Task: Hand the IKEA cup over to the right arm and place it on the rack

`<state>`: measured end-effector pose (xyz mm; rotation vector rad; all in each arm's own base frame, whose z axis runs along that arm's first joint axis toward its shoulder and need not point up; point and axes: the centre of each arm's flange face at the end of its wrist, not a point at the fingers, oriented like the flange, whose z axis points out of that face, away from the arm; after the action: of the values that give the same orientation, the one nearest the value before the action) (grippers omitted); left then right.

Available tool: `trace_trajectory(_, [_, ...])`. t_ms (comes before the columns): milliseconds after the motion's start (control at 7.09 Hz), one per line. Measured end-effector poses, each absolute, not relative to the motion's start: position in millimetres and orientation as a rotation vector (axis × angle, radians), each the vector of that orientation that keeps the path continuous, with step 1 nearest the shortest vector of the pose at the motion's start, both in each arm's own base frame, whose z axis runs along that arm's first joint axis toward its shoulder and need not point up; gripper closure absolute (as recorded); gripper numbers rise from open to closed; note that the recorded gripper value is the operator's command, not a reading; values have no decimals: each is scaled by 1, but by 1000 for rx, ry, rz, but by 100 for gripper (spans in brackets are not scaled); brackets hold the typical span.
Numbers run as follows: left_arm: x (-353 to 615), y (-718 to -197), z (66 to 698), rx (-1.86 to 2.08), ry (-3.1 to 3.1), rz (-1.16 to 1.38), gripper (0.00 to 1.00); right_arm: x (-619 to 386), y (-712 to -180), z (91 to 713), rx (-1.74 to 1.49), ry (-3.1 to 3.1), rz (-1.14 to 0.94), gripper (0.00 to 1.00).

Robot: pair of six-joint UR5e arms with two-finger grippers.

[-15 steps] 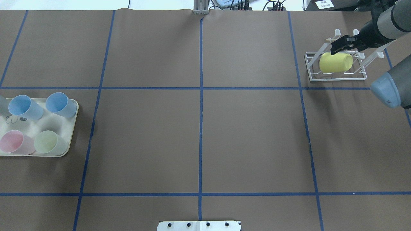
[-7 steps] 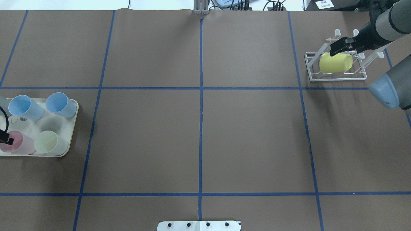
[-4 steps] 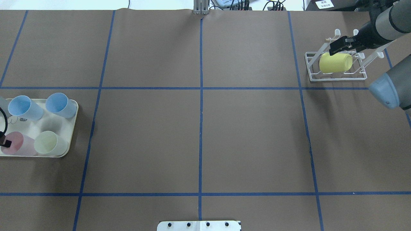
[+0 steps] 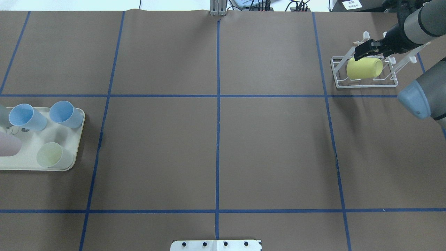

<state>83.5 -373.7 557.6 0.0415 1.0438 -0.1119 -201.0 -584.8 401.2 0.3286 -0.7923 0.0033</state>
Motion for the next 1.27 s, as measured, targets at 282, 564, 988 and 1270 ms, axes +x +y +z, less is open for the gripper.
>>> trace_trajectory(282, [93, -404, 493, 29, 1132, -260, 100, -222, -579, 381, 352, -882, 77, 1])
trace_trajectory(564, [123, -439, 418, 4, 1268, -367, 100, -234, -567, 352, 380, -1057, 204, 1])
trace_trajectory(988, [250, -475, 271, -136, 1483, -428, 100, -262, -525, 316, 337, -1407, 335, 3])
trace_trajectory(1270, [323, -444, 214, -161, 1687, -487, 100, -270, -503, 301, 279, -1604, 369, 3])
